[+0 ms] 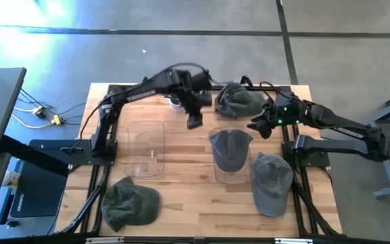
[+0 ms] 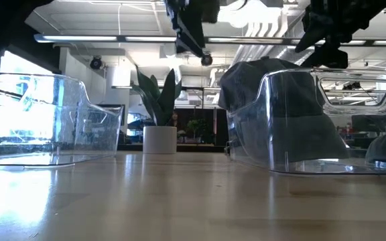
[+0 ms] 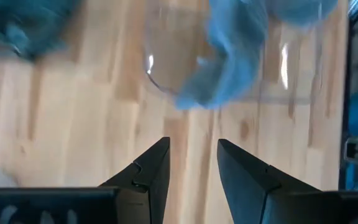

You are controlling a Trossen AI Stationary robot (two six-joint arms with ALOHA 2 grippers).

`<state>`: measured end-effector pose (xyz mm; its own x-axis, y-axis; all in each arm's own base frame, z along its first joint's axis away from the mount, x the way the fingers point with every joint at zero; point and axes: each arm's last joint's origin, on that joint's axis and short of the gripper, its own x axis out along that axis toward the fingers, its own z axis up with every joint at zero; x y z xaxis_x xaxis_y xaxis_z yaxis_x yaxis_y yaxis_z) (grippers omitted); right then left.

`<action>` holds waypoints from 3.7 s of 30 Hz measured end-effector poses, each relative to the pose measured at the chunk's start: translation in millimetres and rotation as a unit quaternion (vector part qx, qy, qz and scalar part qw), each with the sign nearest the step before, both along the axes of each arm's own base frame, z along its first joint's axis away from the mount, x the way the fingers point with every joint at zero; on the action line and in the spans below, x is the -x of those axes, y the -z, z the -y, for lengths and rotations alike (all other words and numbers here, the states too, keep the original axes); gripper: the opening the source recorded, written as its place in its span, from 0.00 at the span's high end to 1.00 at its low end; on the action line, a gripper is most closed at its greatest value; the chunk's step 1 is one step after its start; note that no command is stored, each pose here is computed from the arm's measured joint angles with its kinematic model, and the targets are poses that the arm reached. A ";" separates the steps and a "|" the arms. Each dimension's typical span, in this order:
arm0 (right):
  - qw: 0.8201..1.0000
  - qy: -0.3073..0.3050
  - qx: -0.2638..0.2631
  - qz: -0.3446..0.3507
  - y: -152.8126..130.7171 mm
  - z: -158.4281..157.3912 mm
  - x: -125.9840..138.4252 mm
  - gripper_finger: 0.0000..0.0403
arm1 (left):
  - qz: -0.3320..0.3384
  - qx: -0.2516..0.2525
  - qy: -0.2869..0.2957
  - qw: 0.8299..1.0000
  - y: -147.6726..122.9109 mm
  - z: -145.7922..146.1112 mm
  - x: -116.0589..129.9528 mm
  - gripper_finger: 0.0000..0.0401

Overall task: Pick & Place hat
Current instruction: Put the green cap into the left transparent bin

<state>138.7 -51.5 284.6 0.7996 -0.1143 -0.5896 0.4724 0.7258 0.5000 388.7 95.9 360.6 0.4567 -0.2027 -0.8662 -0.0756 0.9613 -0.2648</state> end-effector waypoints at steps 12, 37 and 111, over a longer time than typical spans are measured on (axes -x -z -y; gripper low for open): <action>0.964 -0.142 0.113 0.194 -30.4 -25.6 -24.8 0.48 | -0.051 -0.036 -0.125 0.990 -53.1 148.6 60.2 0.68; 0.950 -0.173 0.052 0.256 -58.2 -125.8 -79.8 0.58 | -0.319 0.092 -0.434 0.838 110.9 354.9 208.1 0.68; 0.942 -0.270 0.043 0.195 -123.3 -151.8 -114.6 0.65 | 0.098 -0.080 0.114 0.985 -61.5 325.4 155.3 1.00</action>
